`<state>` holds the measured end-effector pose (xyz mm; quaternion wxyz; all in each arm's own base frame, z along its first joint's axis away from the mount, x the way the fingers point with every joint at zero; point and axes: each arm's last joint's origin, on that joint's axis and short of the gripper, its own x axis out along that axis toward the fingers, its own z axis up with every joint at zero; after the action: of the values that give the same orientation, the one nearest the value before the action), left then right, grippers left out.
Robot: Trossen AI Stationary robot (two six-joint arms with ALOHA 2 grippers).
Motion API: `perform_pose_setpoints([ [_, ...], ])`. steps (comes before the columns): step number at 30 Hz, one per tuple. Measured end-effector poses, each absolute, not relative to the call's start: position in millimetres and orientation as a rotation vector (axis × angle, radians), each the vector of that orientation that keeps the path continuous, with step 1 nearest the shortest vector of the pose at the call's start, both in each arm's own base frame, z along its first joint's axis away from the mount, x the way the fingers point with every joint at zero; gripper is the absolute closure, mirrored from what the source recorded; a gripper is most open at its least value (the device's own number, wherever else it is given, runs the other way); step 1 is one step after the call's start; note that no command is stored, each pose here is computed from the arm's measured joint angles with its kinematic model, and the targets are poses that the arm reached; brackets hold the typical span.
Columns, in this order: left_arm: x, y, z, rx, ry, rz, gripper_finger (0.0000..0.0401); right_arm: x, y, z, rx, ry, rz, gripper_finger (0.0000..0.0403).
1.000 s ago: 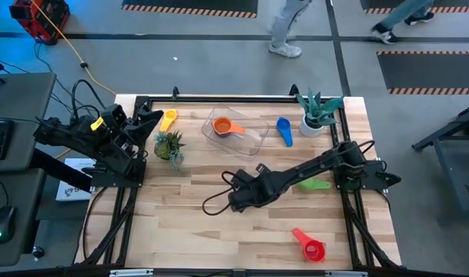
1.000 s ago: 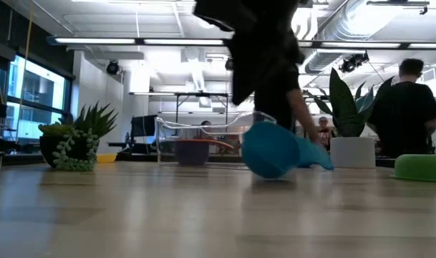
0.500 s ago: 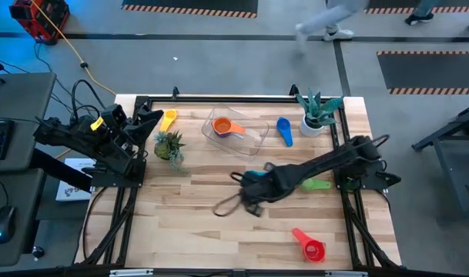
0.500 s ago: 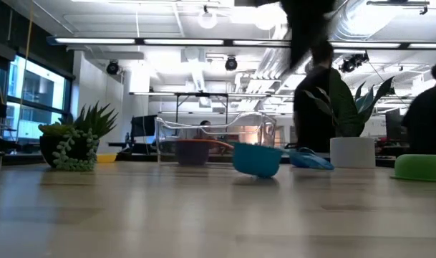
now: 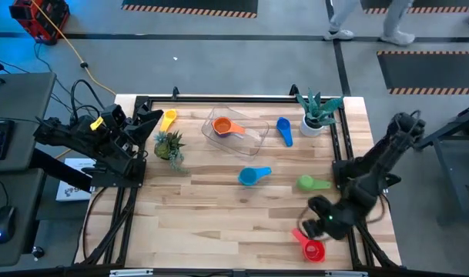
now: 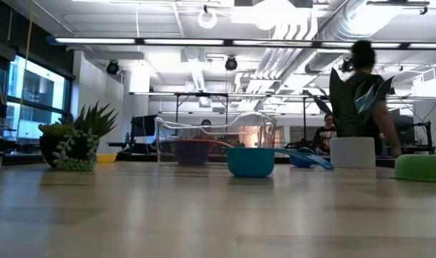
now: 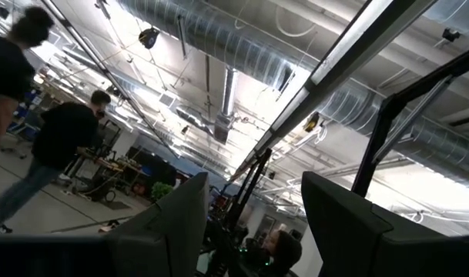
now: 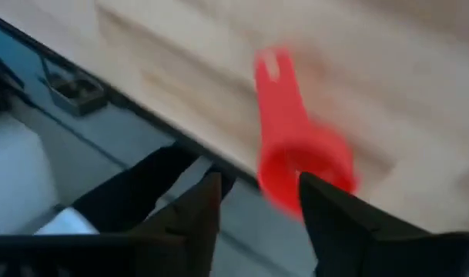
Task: Nest measuring cups in basket
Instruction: Stack the red measuring cup on top of the orange measuring cup on the transparent bin
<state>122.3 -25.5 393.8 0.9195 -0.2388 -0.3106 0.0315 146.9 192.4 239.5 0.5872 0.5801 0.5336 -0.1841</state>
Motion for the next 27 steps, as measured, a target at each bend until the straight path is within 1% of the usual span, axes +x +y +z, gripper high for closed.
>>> perform_pose_setpoints([
  [2, 122.1, -25.3, 394.2, -0.492, -0.643, 0.065, 0.0201, 135.3, 203.5, 231.8, 1.385, 1.279, -0.440, 0.0213],
  [4, 122.0, -25.3, 394.3, -0.493, -0.644, 0.065, 0.0201, 129.6, 209.8, 225.3, 1.346, 1.335, -0.449, 0.0208],
  [10, 121.8, -25.0, 394.5, -0.497, -0.648, 0.074, 0.0201, 134.4, 221.3, 211.6, 1.290, 1.367, -0.495, 0.0206],
  [15, 122.0, -25.0, 394.4, -0.497, -0.647, 0.075, 0.0201, 133.7, 231.6, 197.3, 1.228, 1.454, -0.512, 0.0206],
  [27, 122.0, -25.0, 394.3, -0.497, -0.646, 0.076, 0.0201, 137.4, 246.6, 168.8, 1.186, 1.470, -0.575, 0.0206],
])
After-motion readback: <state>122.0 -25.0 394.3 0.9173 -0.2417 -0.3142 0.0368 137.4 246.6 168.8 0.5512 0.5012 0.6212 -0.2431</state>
